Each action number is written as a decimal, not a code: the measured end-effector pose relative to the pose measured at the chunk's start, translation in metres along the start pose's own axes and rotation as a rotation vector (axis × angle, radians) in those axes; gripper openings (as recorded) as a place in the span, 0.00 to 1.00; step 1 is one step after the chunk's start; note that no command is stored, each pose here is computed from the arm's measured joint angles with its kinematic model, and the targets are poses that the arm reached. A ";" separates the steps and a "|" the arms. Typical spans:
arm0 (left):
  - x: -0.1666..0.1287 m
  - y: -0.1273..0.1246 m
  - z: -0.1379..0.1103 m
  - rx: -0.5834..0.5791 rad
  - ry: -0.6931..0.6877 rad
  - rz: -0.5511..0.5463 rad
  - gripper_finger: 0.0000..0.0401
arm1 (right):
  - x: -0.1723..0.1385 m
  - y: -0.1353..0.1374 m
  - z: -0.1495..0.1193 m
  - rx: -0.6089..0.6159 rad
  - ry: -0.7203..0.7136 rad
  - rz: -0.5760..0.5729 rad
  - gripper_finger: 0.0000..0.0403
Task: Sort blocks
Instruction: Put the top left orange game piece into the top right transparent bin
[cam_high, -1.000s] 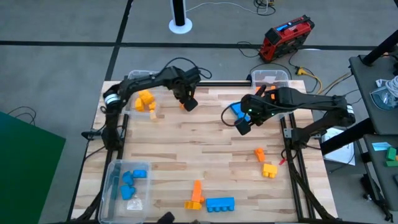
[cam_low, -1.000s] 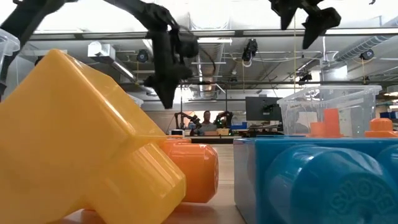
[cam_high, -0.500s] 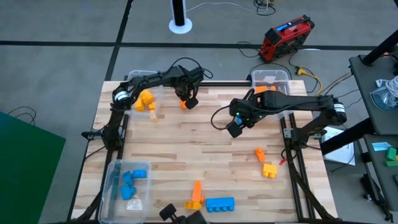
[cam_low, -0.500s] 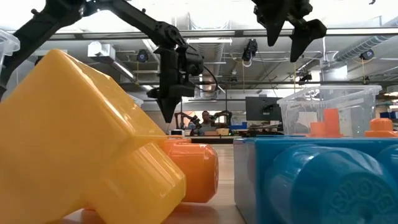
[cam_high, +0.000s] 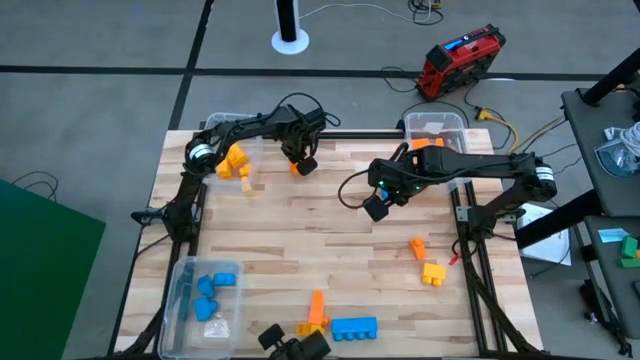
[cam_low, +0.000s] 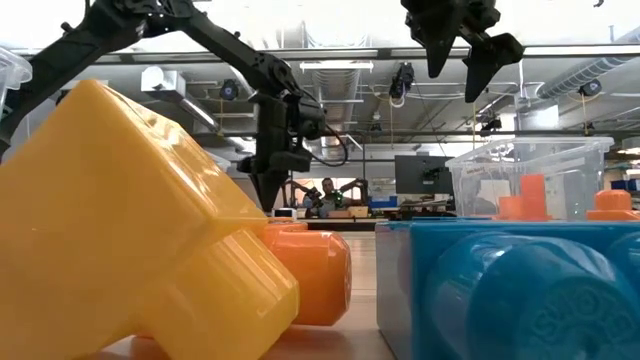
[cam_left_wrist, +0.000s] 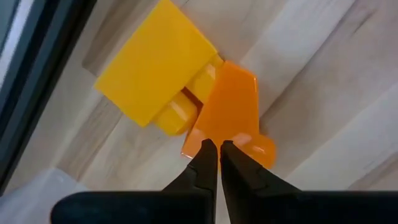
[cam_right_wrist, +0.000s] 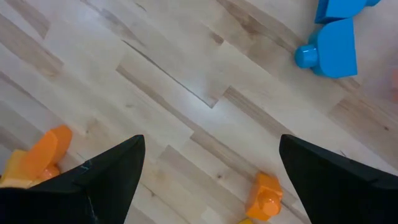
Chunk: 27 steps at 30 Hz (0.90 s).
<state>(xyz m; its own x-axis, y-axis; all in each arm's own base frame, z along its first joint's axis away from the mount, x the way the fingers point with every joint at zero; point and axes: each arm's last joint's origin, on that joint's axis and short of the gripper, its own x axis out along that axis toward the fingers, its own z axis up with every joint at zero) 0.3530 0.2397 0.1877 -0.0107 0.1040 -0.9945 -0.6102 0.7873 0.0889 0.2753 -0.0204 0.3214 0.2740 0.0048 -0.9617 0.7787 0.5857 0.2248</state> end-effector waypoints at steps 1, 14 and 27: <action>0.001 0.000 0.000 0.001 0.001 -0.003 0.00 | 0.000 0.000 0.000 0.000 0.000 0.000 0.90; 0.010 -0.009 0.001 0.021 0.036 -0.139 0.00 | 0.000 0.000 0.000 0.003 -0.001 0.001 0.90; -0.026 -0.034 0.001 0.127 0.018 -0.216 0.08 | 0.000 0.000 0.000 0.008 -0.002 0.002 0.90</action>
<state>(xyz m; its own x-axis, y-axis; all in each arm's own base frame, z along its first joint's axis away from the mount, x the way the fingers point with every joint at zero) 0.3746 0.2107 0.2100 0.0940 -0.0850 -0.9919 -0.4951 0.8604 -0.1206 0.2753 -0.0205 0.3216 0.2761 0.0046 -0.9611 0.7829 0.5789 0.2277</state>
